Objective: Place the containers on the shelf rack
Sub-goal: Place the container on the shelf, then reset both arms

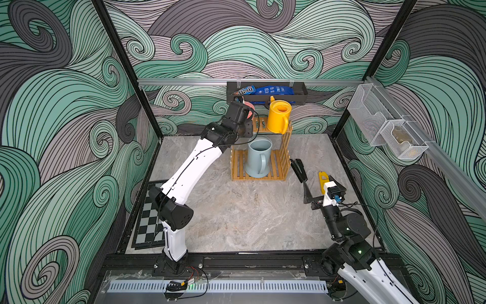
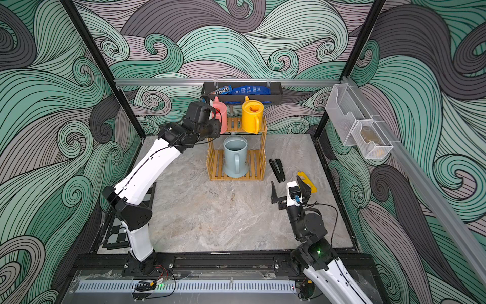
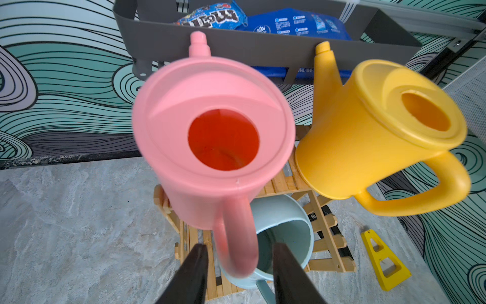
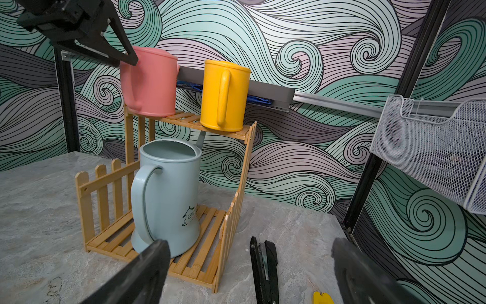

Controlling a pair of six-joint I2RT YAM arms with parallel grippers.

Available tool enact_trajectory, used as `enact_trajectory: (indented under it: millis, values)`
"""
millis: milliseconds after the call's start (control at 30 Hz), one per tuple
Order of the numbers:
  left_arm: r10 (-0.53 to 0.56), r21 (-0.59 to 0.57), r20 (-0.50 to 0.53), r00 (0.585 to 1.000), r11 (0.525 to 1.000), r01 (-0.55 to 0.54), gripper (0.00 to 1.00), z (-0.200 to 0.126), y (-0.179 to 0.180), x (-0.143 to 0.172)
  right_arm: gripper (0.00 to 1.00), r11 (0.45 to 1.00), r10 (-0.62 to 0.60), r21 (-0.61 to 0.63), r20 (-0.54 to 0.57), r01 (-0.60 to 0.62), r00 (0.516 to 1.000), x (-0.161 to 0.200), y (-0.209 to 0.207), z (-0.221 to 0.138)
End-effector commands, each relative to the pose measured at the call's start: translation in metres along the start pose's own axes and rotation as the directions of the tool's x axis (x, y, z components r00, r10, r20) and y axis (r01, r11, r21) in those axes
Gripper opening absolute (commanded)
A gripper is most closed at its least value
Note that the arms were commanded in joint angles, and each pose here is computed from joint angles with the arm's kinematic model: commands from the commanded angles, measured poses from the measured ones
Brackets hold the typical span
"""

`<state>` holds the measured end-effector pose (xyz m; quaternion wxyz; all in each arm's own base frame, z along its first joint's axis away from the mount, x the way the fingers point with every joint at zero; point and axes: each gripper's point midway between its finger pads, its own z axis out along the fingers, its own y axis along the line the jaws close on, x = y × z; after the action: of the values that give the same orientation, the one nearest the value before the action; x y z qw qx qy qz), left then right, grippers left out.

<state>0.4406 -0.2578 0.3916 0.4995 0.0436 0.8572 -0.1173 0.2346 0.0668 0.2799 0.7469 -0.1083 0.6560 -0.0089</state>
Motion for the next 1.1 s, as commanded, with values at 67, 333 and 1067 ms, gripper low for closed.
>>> enact_trajectory:
  millis: [67, 333, 1067]
  values:
    - [0.024, 0.019, 0.099, 0.995, 0.999, -0.026, 0.51, -0.044, 0.004, -0.027, 0.99, 1.0, 0.011, 0.019, 0.02, -0.012, 1.0, -0.004, -0.004, 0.0]
    - [0.086, -0.036, 0.164, 0.983, 0.996, -0.081, 0.66, -0.082, 0.04, -0.04, 0.99, 1.0, 0.009, 0.018, 0.01, -0.009, 1.0, -0.002, -0.003, 0.001]
    - [0.081, -0.234, 0.079, 0.994, 0.97, -0.061, 0.95, -0.088, 0.22, 0.056, 0.99, 0.991, 0.086, 0.114, -0.125, -0.071, 0.988, 0.002, -0.01, 0.06]
